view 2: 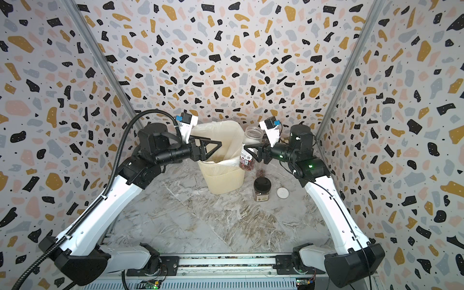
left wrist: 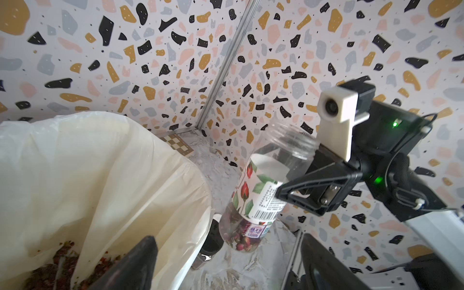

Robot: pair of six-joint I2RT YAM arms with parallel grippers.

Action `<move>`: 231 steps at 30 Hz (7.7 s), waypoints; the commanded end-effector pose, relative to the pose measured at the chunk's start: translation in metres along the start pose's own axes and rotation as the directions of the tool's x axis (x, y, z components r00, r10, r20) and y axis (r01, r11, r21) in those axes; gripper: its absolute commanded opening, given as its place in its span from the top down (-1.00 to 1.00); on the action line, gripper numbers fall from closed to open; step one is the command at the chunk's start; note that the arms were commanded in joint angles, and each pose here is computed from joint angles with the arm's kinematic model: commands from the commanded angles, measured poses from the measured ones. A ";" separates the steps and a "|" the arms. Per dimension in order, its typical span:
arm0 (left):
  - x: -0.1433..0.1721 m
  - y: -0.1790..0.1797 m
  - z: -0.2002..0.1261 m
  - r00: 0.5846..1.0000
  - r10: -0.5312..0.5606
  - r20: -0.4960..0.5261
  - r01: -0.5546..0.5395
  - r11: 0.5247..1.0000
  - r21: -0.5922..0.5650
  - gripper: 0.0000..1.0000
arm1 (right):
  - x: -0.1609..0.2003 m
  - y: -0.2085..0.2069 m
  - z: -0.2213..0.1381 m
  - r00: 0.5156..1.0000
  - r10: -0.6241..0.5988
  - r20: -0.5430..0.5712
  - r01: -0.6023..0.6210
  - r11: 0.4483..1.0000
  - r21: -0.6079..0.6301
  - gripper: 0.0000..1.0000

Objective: Empty the moldy dried flower tea in the jars
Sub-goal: Pour the moldy dried flower tea into the trash bin.

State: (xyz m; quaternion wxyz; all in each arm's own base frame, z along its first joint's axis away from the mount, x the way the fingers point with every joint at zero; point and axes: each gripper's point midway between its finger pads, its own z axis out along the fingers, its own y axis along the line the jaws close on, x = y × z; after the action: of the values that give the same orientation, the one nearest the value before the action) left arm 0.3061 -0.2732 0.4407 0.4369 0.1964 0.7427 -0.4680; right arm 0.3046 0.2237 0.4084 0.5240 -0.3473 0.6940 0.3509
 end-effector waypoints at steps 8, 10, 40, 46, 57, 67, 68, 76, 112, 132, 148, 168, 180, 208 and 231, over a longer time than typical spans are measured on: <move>0.010 -0.030 0.024 0.950 -0.164 -0.265 0.230 0.944 0.237 -0.28 | 0.022 0.006 0.004 0.873 -0.400 -0.278 0.454 0.876 0.164 -0.13; 0.009 -0.032 0.025 0.949 -0.170 -0.266 0.238 0.938 0.251 -0.22 | 0.027 0.009 0.009 0.855 -0.422 -0.301 0.482 0.860 0.165 -0.12; 0.050 0.020 0.046 0.930 -0.145 -0.339 0.157 0.988 0.008 0.26 | 0.030 0.030 0.029 0.796 -0.434 -0.422 0.545 0.818 0.186 -0.06; 0.051 0.021 0.049 0.929 -0.147 -0.340 0.161 0.987 0.013 0.41 | 0.033 0.028 0.031 0.782 -0.432 -0.450 0.560 0.804 0.202 -0.05; 0.057 0.024 0.050 0.923 -0.144 -0.357 0.154 0.988 -0.001 0.70 | 0.044 0.019 0.036 0.737 -0.406 -0.541 0.592 0.774 0.226 -0.05; 0.061 0.028 0.051 0.919 -0.152 -0.363 0.160 0.987 -0.007 0.95 | 0.043 0.024 0.040 0.739 -0.406 -0.537 0.591 0.774 0.228 -0.21; 0.062 0.028 0.052 0.918 -0.153 -0.367 0.162 0.987 -0.005 0.96 | 0.042 0.025 0.041 0.740 -0.408 -0.535 0.590 0.775 0.225 -0.23; 0.065 0.030 0.054 0.914 -0.164 -0.371 0.174 0.985 -0.007 1.00 | 0.038 0.029 0.041 0.751 -0.411 -0.516 0.582 0.782 0.225 -0.46; -0.033 0.066 0.067 0.927 -0.364 -0.092 0.369 0.929 0.038 1.00 | -0.070 -0.039 -0.070 0.913 0.311 0.264 -0.355 0.925 0.135 -0.96; -0.087 0.061 0.068 0.892 -0.443 0.094 0.415 0.883 0.220 1.00 | -0.064 -0.042 -0.022 0.610 0.694 0.382 -0.632 0.717 -0.292 -1.00; -0.079 0.080 0.073 0.855 -0.501 0.133 0.475 0.860 0.189 1.00 | -0.075 -0.077 0.012 0.344 0.835 0.429 -0.674 0.537 -0.507 -1.00; -0.056 0.079 0.082 0.834 -0.543 0.096 0.517 0.830 0.210 1.00 | -0.087 -0.119 0.047 0.223 0.873 0.433 -0.699 0.453 -0.554 -0.97; -0.050 0.074 0.083 0.842 -0.533 0.079 0.507 0.834 0.219 1.00 | -0.084 -0.121 0.054 0.206 0.882 0.424 -0.713 0.432 -0.552 -0.51; -0.043 0.109 -0.003 0.886 -0.444 0.134 0.450 0.892 -0.024 -0.52 | -0.041 -0.141 0.084 0.667 0.626 0.404 -0.683 0.731 -0.004 -0.13; 0.009 0.159 -0.083 0.876 -0.450 0.174 0.479 0.854 -0.201 -0.50 | -0.063 -0.084 0.143 0.995 -0.095 0.026 0.074 0.894 0.442 -0.11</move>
State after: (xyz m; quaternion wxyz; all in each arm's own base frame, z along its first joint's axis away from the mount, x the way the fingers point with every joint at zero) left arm 0.3819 -0.1288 0.3637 0.3655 -0.0901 0.7864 -0.4898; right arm 0.4630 0.3203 0.3999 0.5802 -0.2081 0.7489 0.2433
